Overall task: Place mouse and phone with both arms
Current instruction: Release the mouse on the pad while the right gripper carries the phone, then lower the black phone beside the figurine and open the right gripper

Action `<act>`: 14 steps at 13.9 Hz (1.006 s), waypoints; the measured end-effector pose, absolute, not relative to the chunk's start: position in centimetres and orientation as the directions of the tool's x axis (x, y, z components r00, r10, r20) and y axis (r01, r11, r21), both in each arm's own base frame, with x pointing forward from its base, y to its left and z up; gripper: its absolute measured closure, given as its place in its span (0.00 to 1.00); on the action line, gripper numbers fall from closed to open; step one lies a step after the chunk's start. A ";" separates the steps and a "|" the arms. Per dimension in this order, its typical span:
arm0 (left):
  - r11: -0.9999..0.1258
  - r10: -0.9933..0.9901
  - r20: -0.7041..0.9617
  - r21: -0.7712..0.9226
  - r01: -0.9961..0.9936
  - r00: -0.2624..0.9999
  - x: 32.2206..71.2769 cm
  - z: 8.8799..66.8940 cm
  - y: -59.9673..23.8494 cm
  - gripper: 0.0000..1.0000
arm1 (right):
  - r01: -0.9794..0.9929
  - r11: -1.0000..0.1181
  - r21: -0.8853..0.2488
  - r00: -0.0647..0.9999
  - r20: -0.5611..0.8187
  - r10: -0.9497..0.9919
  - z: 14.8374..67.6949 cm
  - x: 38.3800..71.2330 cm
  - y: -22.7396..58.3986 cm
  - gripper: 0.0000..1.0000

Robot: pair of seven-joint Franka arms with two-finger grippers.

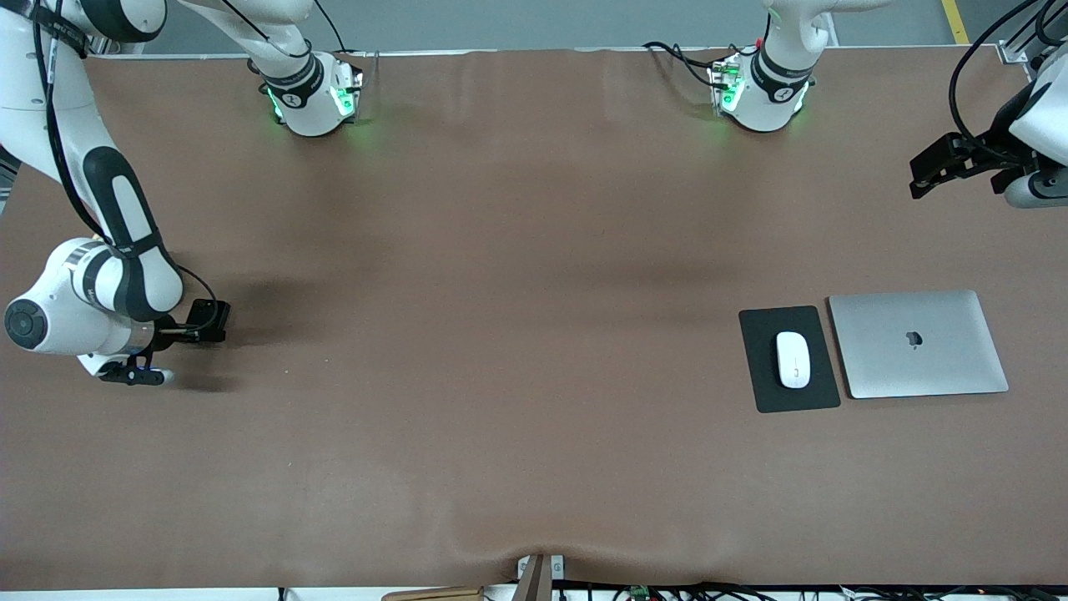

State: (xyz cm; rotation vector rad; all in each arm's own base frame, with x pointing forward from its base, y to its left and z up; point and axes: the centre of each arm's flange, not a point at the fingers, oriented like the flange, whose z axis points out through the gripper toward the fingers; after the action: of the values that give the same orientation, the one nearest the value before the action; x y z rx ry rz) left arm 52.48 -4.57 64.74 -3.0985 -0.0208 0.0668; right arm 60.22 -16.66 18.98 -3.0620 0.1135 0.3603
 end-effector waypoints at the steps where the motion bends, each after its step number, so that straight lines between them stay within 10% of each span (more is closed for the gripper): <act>1: -0.999 0.013 -0.046 -0.034 0.012 0.999 52.5 64.6 -4.7 0.00 | -0.065 -0.997 -0.050 0.973 -0.224 -0.053 20.8 61.0 -16.0 0.00; 14: -1.000 0.014 -0.060 -0.027 0.012 0.998 52.4 64.3 -4.7 0.00 | 0.036 -0.998 -0.045 0.998 -0.053 0.039 48.8 59.4 -2.5 0.00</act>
State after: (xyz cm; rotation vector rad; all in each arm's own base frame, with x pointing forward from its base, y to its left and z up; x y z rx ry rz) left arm 52.36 -4.70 64.34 -3.1135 -0.0203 0.0941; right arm 59.44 -2.46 48.80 -3.0957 -0.0579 0.0839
